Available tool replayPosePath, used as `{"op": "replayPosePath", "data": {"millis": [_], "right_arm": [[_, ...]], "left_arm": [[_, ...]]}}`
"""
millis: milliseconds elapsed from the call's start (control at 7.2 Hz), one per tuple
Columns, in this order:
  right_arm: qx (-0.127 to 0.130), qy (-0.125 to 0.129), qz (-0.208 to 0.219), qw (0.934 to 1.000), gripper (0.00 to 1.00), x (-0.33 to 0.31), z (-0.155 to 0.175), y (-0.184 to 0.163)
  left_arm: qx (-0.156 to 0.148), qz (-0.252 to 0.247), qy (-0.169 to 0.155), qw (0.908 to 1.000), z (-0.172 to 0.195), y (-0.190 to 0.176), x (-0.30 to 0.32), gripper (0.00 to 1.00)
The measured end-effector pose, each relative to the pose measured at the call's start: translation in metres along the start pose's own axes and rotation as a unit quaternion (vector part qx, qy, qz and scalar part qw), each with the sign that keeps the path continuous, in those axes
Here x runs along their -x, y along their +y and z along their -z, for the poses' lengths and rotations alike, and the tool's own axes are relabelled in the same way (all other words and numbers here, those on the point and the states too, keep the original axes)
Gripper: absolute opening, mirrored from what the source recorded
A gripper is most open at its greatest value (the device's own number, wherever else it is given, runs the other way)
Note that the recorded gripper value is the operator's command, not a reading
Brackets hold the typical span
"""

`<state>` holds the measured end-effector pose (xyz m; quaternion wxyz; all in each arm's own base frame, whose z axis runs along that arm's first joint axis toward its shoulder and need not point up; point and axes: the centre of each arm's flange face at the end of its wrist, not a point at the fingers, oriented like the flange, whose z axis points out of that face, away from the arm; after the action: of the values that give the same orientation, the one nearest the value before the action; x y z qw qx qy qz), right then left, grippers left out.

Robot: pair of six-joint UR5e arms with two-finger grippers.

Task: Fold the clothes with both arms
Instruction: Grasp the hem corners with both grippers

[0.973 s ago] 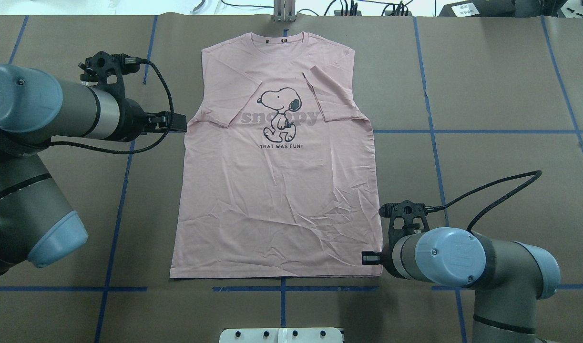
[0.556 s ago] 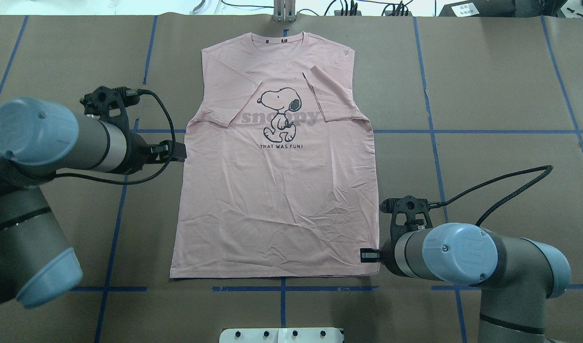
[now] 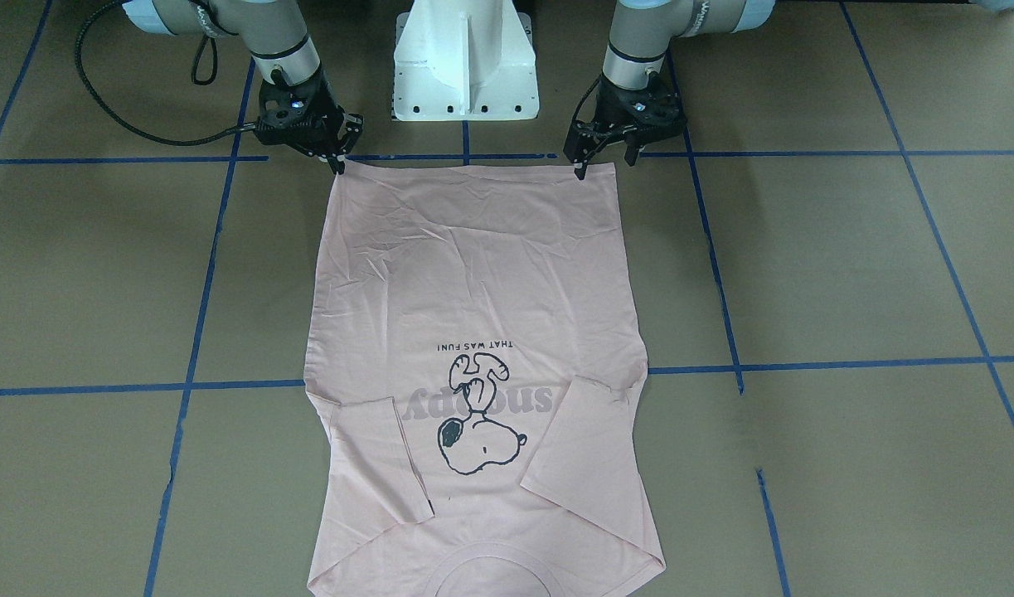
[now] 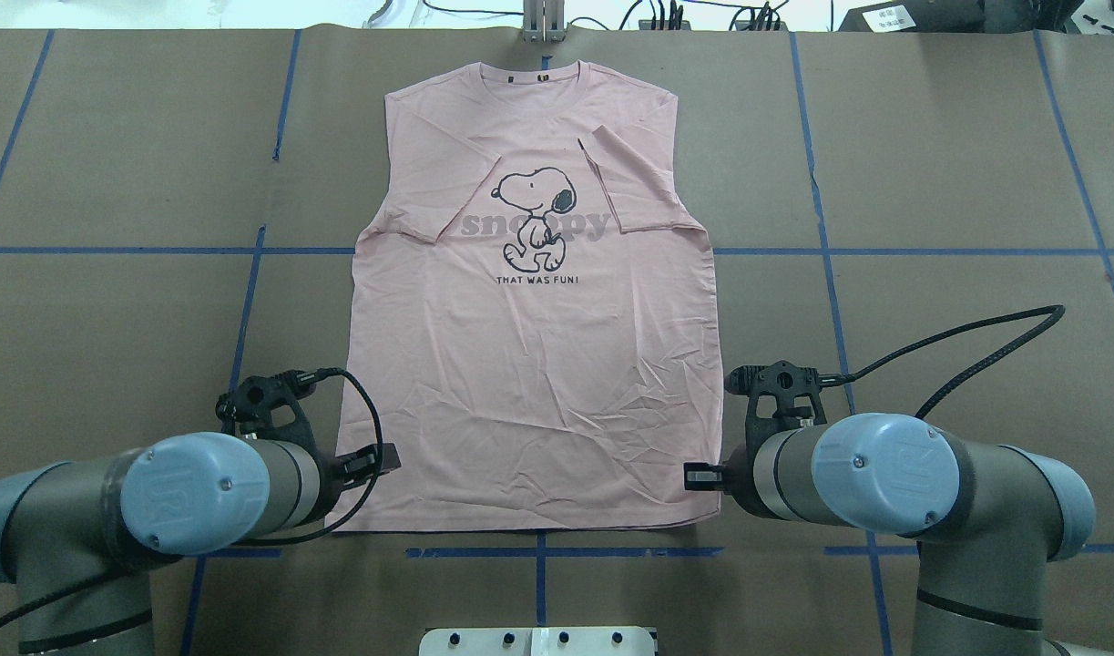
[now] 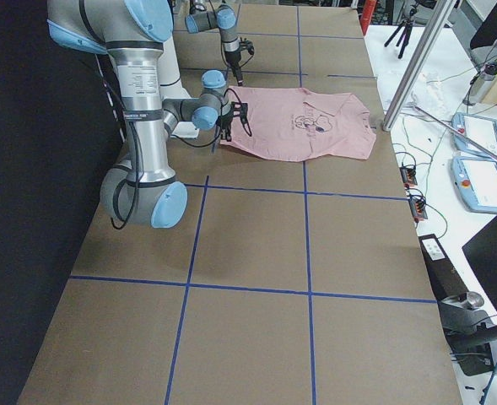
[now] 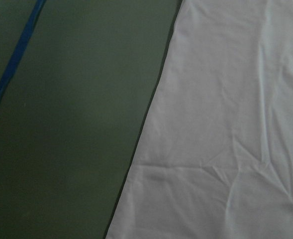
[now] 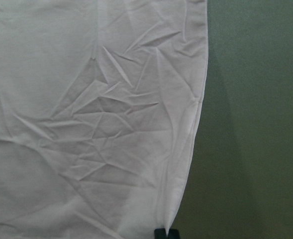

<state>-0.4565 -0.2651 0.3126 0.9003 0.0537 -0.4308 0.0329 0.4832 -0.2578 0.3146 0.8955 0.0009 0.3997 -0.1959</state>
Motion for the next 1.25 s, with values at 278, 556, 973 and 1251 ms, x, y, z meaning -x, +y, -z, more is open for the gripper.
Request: {"op": "replayPosePath", "data": {"millis": [278, 556, 973, 1251], "right_arm": [[-0.001, -0.002, -0.001, 1.0, 0.0, 0.001, 0.001, -0.001], [-0.002, -0.003, -0.001, 1.0, 0.0, 0.002, 0.001, -0.002], [-0.002, -0.002, -0.001, 1.0, 0.0, 0.002, 0.001, -0.002], [-0.002, -0.002, -0.001, 1.0, 0.0, 0.002, 0.0, -0.002]], "left_arm": [[0.0, 0.004, -0.027, 0.9996, -0.028, 0.017, 0.01, 0.99], [-0.005, 0.004, -0.034, 0.9994, -0.035, 0.018, 0.015, 0.94], [-0.006, 0.003, -0.038, 0.9993, -0.038, 0.018, 0.017, 0.76], [-0.006, 0.003, -0.038, 0.9992, -0.039, 0.018, 0.017, 0.34]]}}
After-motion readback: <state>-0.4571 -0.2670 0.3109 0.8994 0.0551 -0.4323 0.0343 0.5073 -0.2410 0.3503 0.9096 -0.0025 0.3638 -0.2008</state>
